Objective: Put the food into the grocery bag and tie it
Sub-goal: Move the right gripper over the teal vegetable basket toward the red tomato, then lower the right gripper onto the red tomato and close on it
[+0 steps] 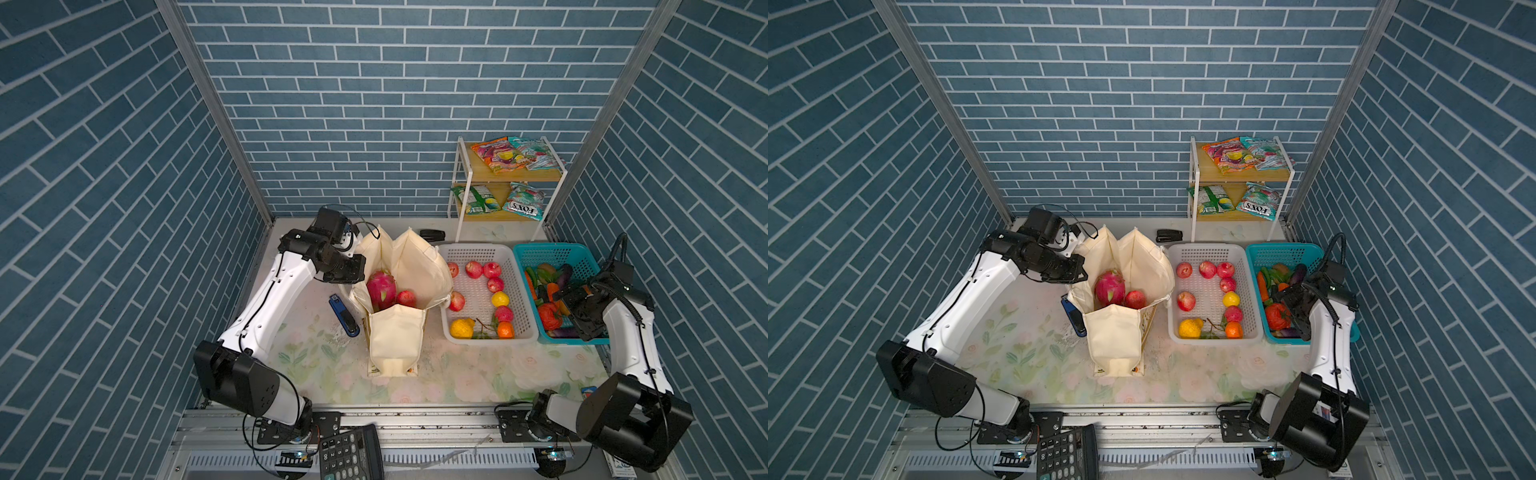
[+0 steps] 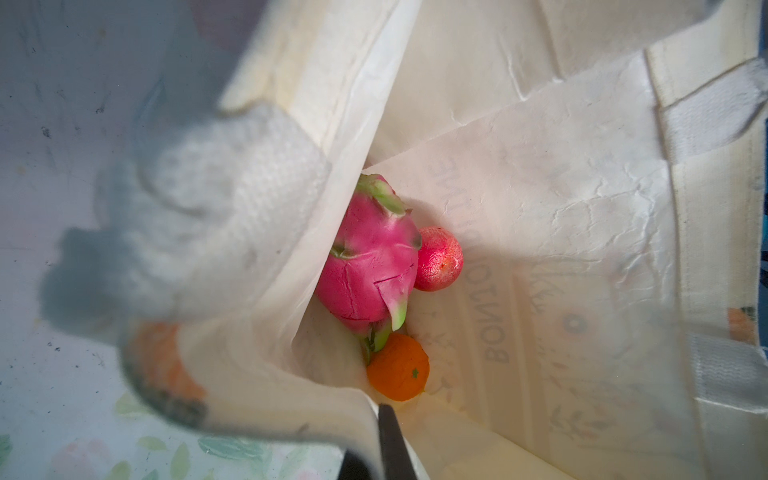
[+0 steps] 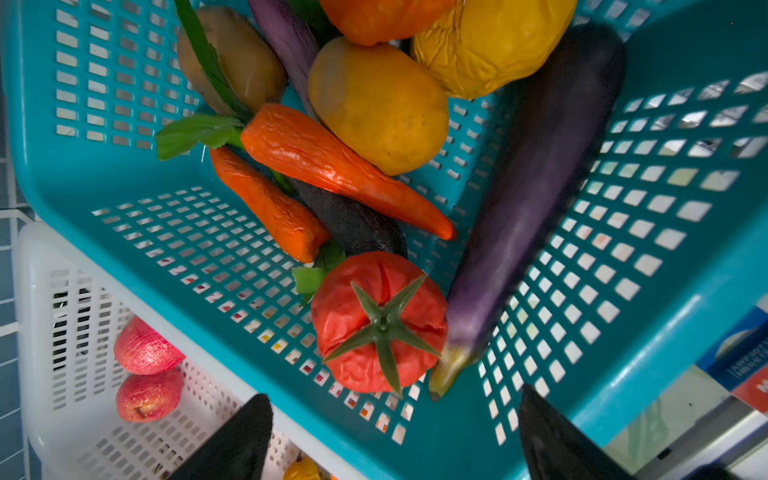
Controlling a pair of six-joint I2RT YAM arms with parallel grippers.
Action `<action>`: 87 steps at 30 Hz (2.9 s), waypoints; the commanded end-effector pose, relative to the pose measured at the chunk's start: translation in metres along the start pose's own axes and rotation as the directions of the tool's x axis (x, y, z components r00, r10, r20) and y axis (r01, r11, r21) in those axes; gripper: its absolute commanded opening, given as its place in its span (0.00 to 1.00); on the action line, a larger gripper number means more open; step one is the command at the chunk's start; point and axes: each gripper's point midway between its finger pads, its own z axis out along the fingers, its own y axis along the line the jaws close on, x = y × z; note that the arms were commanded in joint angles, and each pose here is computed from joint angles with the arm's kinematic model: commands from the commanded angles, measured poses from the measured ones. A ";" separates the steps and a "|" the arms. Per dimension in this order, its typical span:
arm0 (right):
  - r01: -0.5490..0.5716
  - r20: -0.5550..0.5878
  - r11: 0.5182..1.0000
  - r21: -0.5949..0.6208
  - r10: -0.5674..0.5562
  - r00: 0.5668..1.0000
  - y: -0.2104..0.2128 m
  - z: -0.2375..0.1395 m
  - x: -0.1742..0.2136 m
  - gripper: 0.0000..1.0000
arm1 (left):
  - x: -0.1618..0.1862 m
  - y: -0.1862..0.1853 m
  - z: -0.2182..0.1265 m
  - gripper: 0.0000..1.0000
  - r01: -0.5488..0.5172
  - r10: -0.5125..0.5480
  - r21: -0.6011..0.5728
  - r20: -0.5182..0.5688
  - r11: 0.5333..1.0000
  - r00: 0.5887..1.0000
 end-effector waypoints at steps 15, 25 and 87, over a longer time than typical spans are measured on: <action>0.111 -0.125 0.992 -0.067 -0.119 0.985 0.006 0.019 0.002 0.84 | 0.007 -0.006 0.003 0.05 0.007 -0.006 0.030 -0.025 1.000 1.000; 0.136 -0.137 0.990 -0.036 -0.139 0.981 0.002 0.029 -0.002 0.90 | 0.006 -0.008 0.003 0.05 0.002 -0.001 0.041 -0.013 0.999 1.000; -0.034 -0.148 0.999 -0.039 0.028 0.989 0.004 0.044 0.002 0.64 | 0.006 -0.005 0.017 0.05 0.031 -0.030 0.043 -0.038 0.999 0.999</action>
